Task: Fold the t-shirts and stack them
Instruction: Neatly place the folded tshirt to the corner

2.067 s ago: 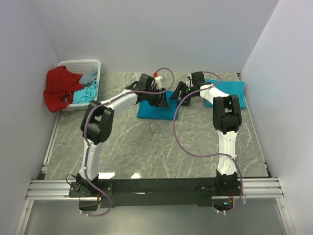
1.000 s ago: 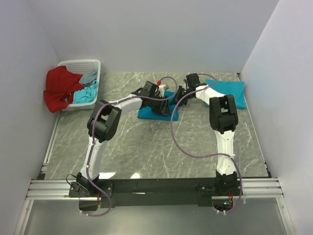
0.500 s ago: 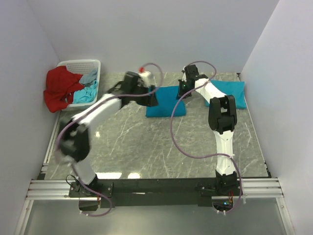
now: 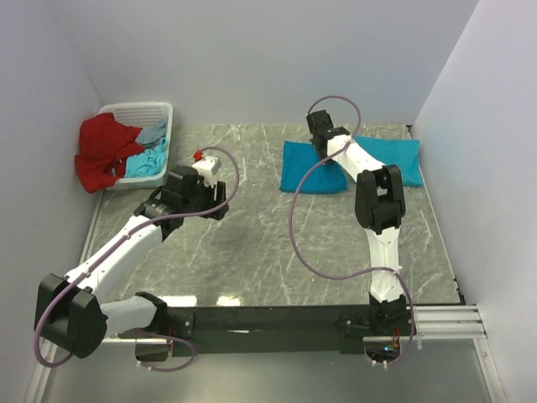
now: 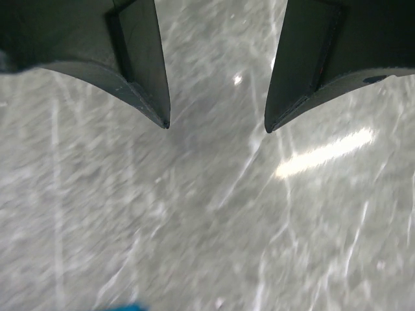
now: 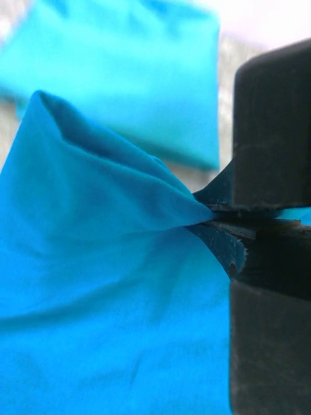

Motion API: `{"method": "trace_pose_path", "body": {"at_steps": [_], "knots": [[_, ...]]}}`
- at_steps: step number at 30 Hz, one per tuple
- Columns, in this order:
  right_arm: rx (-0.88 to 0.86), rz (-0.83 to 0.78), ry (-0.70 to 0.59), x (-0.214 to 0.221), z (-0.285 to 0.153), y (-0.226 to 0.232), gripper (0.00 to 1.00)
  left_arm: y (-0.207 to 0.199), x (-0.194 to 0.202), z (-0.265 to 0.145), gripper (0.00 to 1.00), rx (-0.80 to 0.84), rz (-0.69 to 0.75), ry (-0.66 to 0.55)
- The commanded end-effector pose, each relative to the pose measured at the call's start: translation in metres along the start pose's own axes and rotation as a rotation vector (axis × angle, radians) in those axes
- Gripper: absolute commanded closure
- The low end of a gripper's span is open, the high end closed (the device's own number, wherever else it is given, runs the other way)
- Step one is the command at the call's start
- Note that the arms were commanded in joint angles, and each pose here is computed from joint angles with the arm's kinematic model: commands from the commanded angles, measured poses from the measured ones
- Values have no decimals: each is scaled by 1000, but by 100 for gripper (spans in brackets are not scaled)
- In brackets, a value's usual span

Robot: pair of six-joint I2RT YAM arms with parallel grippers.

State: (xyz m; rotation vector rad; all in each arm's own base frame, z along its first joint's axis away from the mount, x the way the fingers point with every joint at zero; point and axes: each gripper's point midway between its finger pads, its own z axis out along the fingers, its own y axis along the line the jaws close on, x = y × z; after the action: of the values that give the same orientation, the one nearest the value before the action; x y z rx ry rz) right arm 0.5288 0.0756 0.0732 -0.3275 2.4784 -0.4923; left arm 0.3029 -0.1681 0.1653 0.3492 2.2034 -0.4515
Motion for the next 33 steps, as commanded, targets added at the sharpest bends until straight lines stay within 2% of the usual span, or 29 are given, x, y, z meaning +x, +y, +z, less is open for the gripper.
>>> {"method": "trace_pose_path", "body": {"at_steps": [1,17,33], "knots": [[241,7,-145,-42,-52,-70,100,10,-20,-13,34,-54,56,-91],[417,-19,-195,-50,-82,-137,100,8,-20,-19,34,-20,73,-99],[463,-28,-233,-52,-98,-169,100,6,-17,-18,35,-11,77,-88]]}}
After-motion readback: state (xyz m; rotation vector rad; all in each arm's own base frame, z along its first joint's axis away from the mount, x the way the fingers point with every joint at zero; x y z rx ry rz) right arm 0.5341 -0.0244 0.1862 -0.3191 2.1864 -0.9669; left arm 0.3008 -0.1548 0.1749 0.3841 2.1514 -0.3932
